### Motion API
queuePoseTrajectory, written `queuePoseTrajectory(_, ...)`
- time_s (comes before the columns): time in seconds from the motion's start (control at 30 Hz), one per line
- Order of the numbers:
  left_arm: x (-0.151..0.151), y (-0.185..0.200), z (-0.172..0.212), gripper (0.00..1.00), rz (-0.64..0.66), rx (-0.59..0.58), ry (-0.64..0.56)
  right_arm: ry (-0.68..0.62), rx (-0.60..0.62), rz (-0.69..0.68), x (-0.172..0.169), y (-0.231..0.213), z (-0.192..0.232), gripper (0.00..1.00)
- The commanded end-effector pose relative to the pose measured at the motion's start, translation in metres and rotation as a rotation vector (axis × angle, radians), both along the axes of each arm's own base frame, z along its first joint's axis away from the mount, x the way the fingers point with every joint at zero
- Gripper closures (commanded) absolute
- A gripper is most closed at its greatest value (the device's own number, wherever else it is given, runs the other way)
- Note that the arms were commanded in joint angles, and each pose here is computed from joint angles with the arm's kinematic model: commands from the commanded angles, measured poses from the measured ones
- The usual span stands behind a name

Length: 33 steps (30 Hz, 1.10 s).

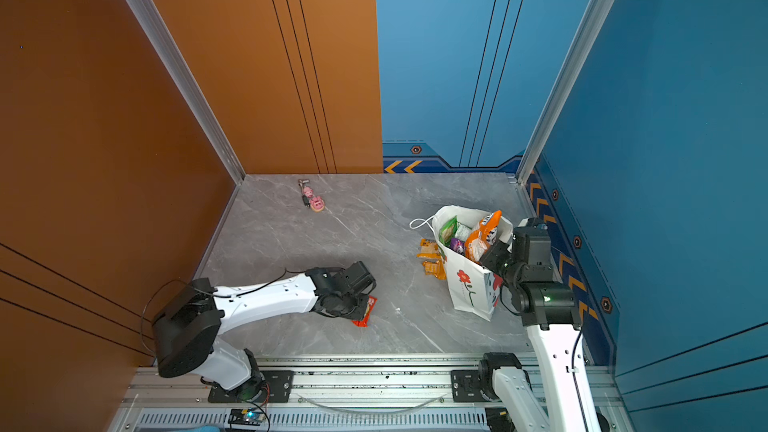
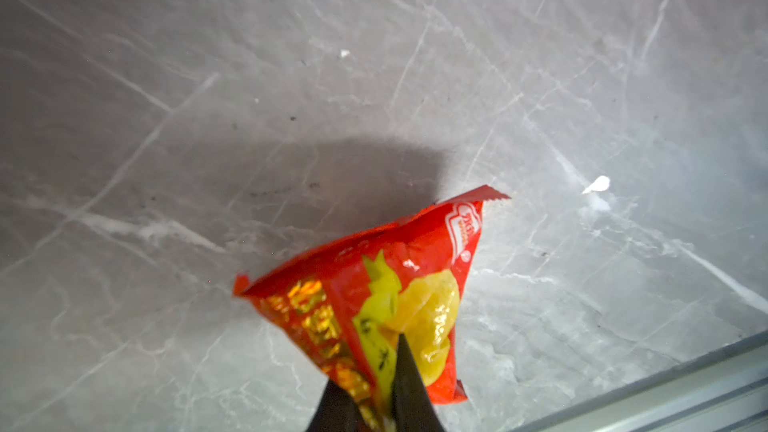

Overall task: Place the snacks into the paper bag
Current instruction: 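Lift and carry the red packet with the left gripper toward the paper bag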

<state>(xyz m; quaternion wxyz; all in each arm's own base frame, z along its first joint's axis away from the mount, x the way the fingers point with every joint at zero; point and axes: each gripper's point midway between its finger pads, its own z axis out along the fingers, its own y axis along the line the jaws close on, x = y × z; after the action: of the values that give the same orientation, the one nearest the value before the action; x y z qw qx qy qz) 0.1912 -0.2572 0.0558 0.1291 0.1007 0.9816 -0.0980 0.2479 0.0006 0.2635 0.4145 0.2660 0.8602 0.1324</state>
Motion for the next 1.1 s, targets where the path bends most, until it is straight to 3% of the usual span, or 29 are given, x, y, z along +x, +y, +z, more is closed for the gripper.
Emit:
queuePoseTrajectory(0.0, 0.016, 0.009, 0.019, 1.0, 0.059, -0.034, -0.099, -0.173, -0.019, 0.012, 0.013, 0.001, 0.04, 1.0)
queuePoseTrajectory(0.53, 0.027, 0.036, 0.064, 1.0, 0.138, -0.119, -0.263, -0.178, -0.016, 0.014, 0.011, 0.001, 0.042, 1.0)
queuePoseTrajectory(1.07, 0.053, 0.044, 0.184, 1.0, 0.12, -0.241, -0.536, -0.193, 0.001, 0.025, 0.011, 0.005, 0.044, 1.0)
